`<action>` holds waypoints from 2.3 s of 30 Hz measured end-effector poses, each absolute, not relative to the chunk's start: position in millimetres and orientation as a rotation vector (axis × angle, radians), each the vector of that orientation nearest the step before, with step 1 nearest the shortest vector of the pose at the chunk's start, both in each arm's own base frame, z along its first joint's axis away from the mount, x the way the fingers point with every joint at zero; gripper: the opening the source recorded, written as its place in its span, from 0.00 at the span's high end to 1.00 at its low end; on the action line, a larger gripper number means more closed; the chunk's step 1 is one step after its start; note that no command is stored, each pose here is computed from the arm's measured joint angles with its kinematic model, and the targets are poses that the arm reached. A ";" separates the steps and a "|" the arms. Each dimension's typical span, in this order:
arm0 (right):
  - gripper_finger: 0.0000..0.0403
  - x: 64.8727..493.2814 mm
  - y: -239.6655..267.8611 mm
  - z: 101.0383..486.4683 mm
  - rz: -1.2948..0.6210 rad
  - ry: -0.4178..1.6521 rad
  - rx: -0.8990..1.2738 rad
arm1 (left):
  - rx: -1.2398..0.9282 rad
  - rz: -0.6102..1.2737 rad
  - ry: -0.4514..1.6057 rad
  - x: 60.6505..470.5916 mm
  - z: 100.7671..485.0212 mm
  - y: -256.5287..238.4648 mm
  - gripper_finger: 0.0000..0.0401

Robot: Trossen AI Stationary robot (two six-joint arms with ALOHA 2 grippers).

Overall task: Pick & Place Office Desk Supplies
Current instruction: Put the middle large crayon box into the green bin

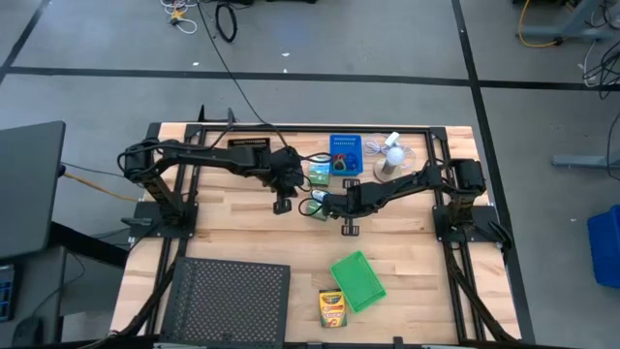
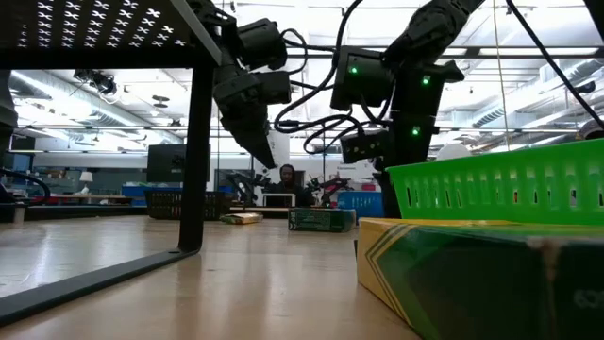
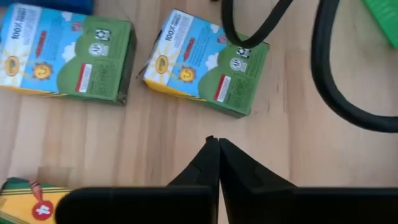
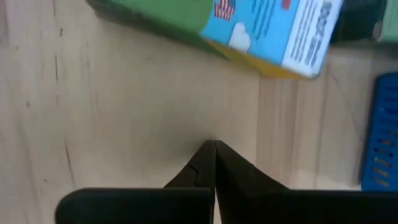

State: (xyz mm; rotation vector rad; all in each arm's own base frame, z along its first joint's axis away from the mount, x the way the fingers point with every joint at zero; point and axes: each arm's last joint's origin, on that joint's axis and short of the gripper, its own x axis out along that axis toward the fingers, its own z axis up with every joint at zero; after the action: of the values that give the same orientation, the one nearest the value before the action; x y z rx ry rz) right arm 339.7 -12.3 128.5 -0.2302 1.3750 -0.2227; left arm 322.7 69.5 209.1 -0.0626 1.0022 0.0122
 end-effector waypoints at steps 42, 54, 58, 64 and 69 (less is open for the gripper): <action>0.47 334.2 -111.0 164.7 0.035 1.041 0.261 | 0.092 0.039 0.657 284.0 322.3 86.2 0.68; 0.50 339.6 -111.8 141.2 0.082 1.078 0.296 | 0.061 0.096 0.602 264.9 338.8 96.2 0.59; 0.50 339.3 -114.0 142.9 0.076 1.067 0.296 | 0.059 0.096 0.609 264.6 337.3 96.1 0.59; 0.50 341.1 -114.6 144.0 0.073 1.046 0.290 | 0.063 0.097 0.611 264.5 337.1 96.1 0.59; 0.50 342.4 -114.9 144.1 0.067 1.034 0.289 | 0.066 0.096 0.611 264.6 337.2 96.2 0.59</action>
State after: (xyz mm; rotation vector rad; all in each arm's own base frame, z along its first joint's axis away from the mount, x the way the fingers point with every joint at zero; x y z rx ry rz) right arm 342.4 -114.9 144.1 0.2889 1.0344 0.0666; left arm 264.6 96.2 337.2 0.0663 0.6105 0.0960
